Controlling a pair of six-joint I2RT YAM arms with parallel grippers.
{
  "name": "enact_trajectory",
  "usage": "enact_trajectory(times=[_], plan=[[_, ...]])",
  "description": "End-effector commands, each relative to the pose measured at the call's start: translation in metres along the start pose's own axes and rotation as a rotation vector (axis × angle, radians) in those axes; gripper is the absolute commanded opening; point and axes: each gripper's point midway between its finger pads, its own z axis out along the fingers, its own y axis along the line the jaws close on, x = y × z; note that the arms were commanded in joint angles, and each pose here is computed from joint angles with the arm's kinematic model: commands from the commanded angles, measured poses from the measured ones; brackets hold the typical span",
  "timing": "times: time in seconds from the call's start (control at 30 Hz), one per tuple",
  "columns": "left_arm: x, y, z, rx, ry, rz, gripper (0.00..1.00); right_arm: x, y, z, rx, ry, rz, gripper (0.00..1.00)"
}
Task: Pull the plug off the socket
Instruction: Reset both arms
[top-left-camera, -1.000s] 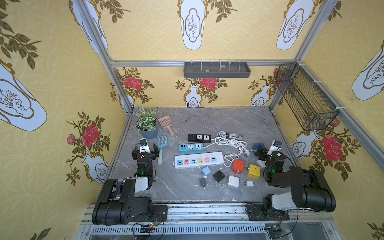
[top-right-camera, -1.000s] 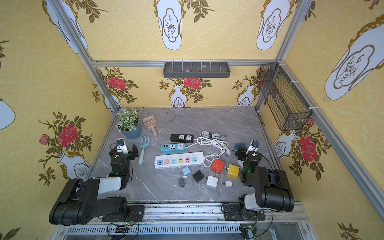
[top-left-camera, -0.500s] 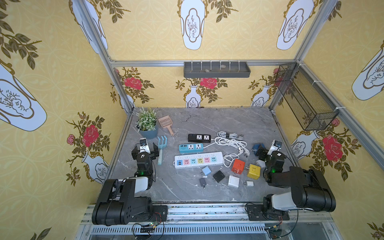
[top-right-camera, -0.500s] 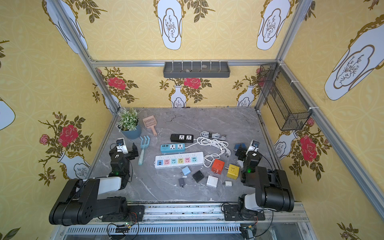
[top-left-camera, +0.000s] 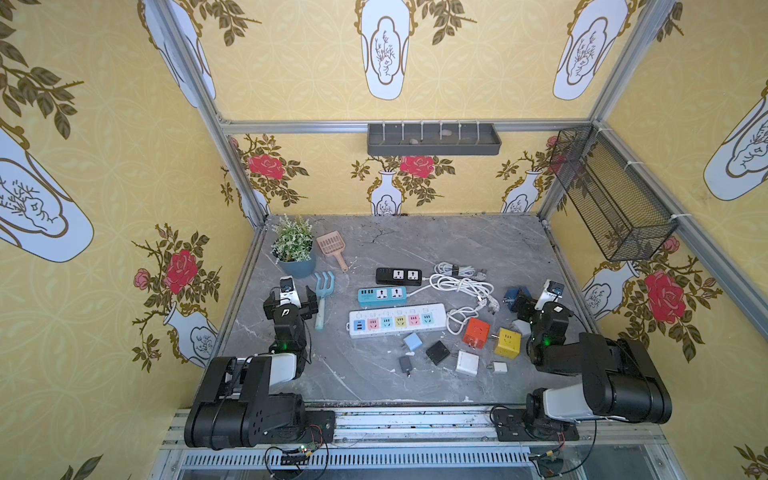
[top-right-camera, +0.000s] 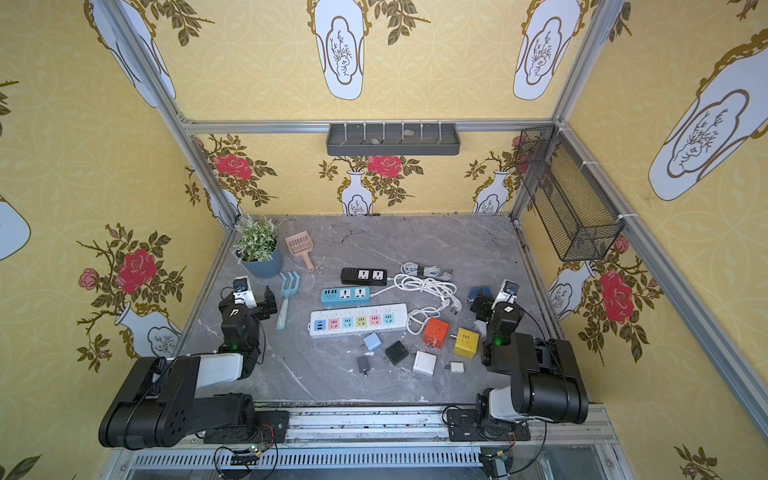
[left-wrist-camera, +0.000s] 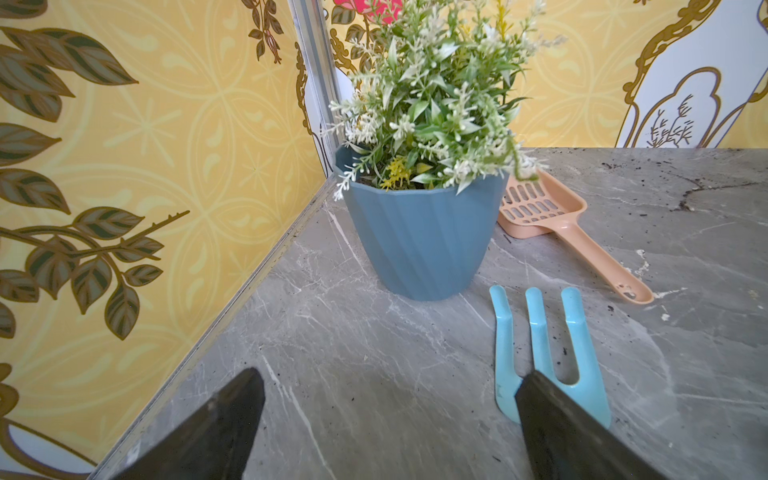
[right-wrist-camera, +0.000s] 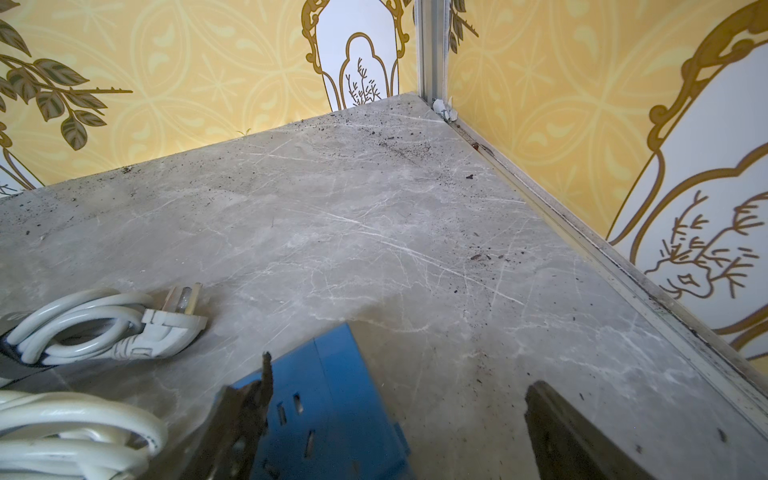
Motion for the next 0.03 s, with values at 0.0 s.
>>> enact_trajectory(times=[0.0], plan=[[-0.0066,0.0003,-0.0013,0.002,-0.028,-0.007,1.0,-0.0128,0.0008,0.0001,0.0,-0.049,0.014,0.98]])
